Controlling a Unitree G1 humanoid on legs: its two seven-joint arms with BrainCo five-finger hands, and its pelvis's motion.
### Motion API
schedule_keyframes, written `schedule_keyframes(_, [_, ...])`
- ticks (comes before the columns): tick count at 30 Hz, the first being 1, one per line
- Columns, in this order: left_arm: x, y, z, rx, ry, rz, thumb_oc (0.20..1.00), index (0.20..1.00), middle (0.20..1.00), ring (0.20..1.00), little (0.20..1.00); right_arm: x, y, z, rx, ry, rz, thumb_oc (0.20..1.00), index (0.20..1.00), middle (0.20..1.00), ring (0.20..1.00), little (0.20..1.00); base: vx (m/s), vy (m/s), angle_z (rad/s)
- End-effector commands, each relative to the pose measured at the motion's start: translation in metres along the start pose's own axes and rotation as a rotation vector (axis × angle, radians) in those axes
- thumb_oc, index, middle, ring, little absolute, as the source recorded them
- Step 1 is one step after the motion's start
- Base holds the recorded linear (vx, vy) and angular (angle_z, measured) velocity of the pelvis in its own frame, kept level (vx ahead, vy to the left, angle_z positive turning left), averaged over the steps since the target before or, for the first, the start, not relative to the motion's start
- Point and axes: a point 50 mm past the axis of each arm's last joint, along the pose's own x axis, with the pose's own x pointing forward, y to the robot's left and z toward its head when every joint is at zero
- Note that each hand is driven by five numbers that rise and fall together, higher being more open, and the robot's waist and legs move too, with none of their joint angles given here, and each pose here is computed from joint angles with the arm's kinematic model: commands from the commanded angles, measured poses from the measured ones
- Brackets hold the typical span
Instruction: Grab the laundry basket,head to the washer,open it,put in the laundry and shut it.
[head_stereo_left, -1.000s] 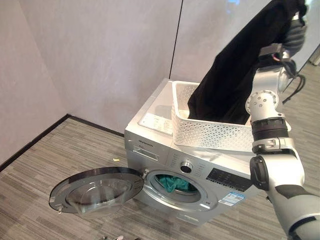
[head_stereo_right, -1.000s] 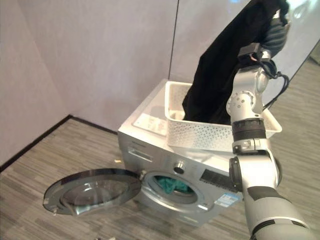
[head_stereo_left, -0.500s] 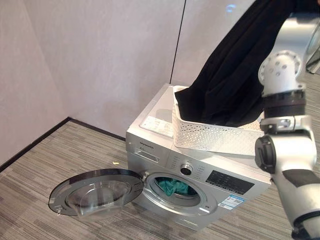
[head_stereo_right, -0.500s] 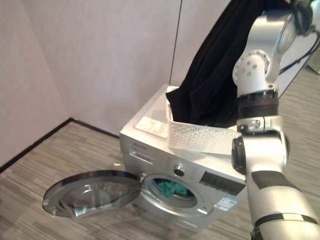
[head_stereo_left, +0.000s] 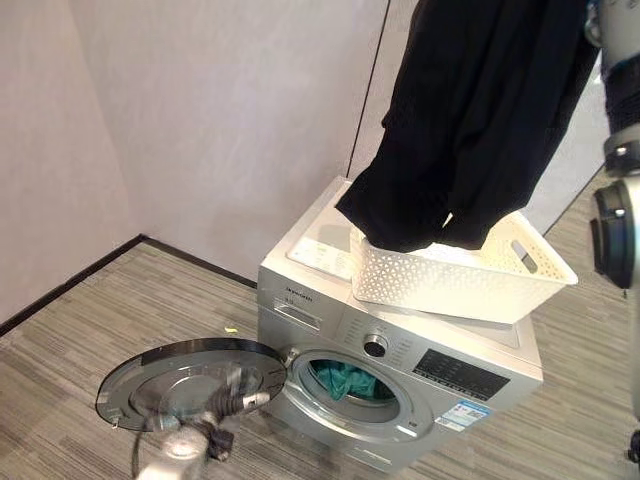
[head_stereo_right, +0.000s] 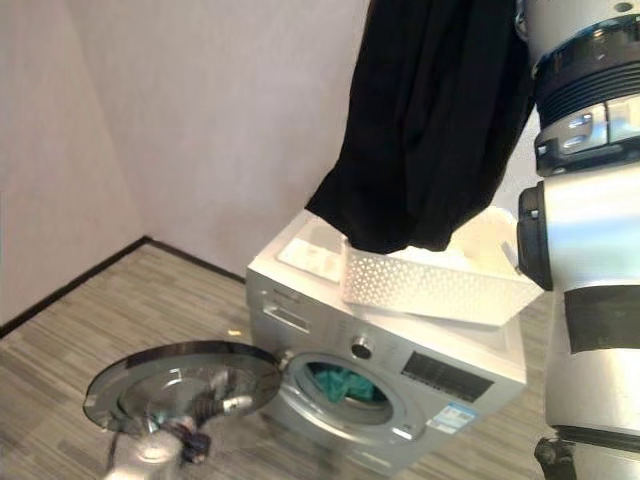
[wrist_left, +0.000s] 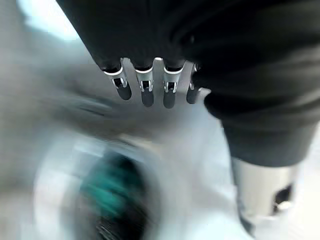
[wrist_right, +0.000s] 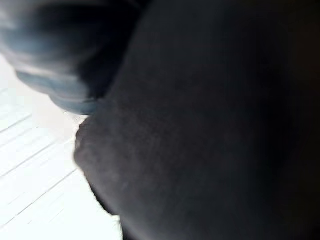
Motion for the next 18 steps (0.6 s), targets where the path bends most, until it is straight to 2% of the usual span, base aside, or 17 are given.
schedule_keyframes(1, [-0.014,0.05,0.014,-0.055,-0.025,0.104,1.0,1.0,1.0,1.0,1.0,0.016,0.0,0.03,-0.032,-0.05,0.004,0.2,0.2,0.2,0.2,0.2,0.03,0.007,0.13])
schedule_keyframes(4, [-0.03,0.068,0.067,0.037,-0.152,0.077,1.0,1.0,1.0,1.0,1.0,0.019,0.001,0.04,-0.034,-0.08,0.01,0.2,0.2,0.2,0.2,0.2,0.04,-0.006,0.23])
schedule_keyframes(5, [-0.037,0.069,0.097,0.08,-0.243,0.053,1.0,1.0,1.0,1.0,1.0,0.021,0.0,0.05,-0.043,-0.109,0.009,0.2,0.2,0.2,0.2,0.2,0.03,-0.013,0.17])
schedule_keyframes(6, [-0.038,0.069,0.098,0.081,-0.244,0.054,1.0,1.0,1.0,1.0,1.0,0.022,0.0,0.051,-0.04,-0.112,0.007,0.2,0.2,0.2,0.2,0.2,0.04,-0.015,0.24])
schedule_keyframes(9, [-0.043,0.063,0.142,0.12,-0.405,-0.001,1.0,1.0,1.0,1.0,1.0,0.024,0.003,0.06,-0.05,-0.142,0.017,0.2,0.2,0.2,0.2,0.2,0.04,-0.01,0.33])
schedule_keyframes(13, [-0.041,0.053,0.172,0.119,-0.521,-0.068,1.0,1.0,1.0,1.0,1.0,0.025,0.009,0.062,-0.025,-0.146,0.027,0.2,0.2,0.2,0.2,0.2,0.04,-0.008,0.22])
schedule_keyframes(18, [-0.024,0.04,0.196,0.142,-0.619,-0.113,1.0,1.0,1.0,1.0,1.0,0.023,0.018,0.048,-0.033,-0.101,0.049,0.2,0.2,0.2,0.2,0.2,0.03,-0.002,0.05])
